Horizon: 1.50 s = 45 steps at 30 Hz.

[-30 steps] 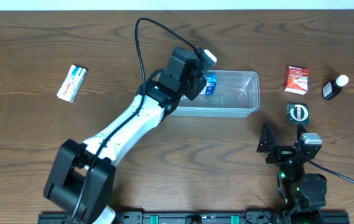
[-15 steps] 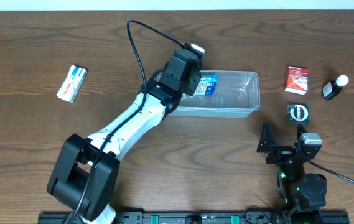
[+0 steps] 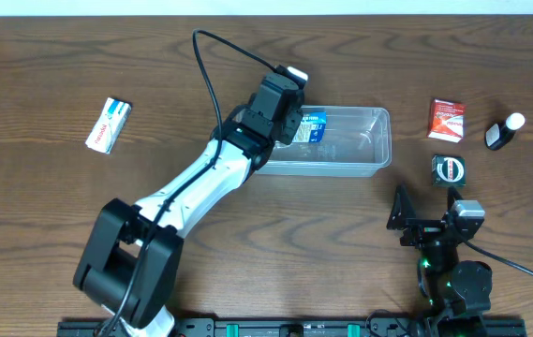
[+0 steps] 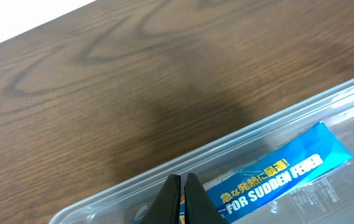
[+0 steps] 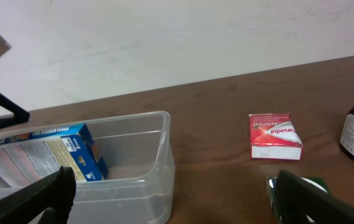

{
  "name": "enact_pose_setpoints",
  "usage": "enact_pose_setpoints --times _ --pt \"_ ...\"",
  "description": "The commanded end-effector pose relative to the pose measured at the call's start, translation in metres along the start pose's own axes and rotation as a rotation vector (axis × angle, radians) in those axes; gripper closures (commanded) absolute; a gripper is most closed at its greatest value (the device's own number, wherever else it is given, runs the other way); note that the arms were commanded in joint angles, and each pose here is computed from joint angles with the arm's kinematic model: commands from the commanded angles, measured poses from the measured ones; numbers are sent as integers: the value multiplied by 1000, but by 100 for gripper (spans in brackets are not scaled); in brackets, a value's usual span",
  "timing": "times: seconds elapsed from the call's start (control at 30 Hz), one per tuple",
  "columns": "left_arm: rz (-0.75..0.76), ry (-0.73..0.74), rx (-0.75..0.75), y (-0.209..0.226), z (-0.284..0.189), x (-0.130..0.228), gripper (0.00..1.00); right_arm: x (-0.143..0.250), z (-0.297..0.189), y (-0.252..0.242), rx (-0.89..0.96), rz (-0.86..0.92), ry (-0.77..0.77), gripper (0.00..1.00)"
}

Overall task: Pack container
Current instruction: 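Lower the blue box into the container and open the left gripper, then move the left gripper to the white Panadol box and grasp it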

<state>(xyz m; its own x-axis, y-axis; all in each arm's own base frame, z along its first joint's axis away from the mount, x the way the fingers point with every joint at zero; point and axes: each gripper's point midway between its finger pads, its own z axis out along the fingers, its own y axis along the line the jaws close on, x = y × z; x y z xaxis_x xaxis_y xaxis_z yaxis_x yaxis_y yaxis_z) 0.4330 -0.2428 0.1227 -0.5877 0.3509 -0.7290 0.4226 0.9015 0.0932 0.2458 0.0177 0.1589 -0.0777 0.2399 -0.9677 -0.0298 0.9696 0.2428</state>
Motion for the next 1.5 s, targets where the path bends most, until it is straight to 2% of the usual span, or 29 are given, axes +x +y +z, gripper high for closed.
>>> enact_pose_setpoints --times 0.0,0.23,0.47,0.73,0.93,1.13,1.33,1.37,1.43,1.47 --pt "-7 33 -21 3 14 11 94 1 0 -2 8 -13 2 1" --pt "-10 16 -20 5 4 3 94 1 0 -2 9 -13 2 1" --pt "0 42 -14 5 -25 2 94 1 0 -2 9 -13 2 1" --pt "-4 -43 -12 6 -64 -24 94 1 0 -2 9 -13 2 1" --pt "-74 -43 -209 77 -108 -25 94 1 0 -2 9 -13 2 1" --pt "-170 72 -377 170 -138 13 94 1 0 -2 9 -13 2 1" --pt "-205 177 -525 254 -154 53 93 1 0 -2 9 -13 2 1" --pt "-206 190 -545 266 -156 59 92 1 0 -2 9 -13 2 1" --pt "-211 211 -581 288 -159 69 83 1 0 -2 9 -13 2 1" --pt "-202 226 -596 298 -160 75 75 1 0 -2 9 -13 2 1"
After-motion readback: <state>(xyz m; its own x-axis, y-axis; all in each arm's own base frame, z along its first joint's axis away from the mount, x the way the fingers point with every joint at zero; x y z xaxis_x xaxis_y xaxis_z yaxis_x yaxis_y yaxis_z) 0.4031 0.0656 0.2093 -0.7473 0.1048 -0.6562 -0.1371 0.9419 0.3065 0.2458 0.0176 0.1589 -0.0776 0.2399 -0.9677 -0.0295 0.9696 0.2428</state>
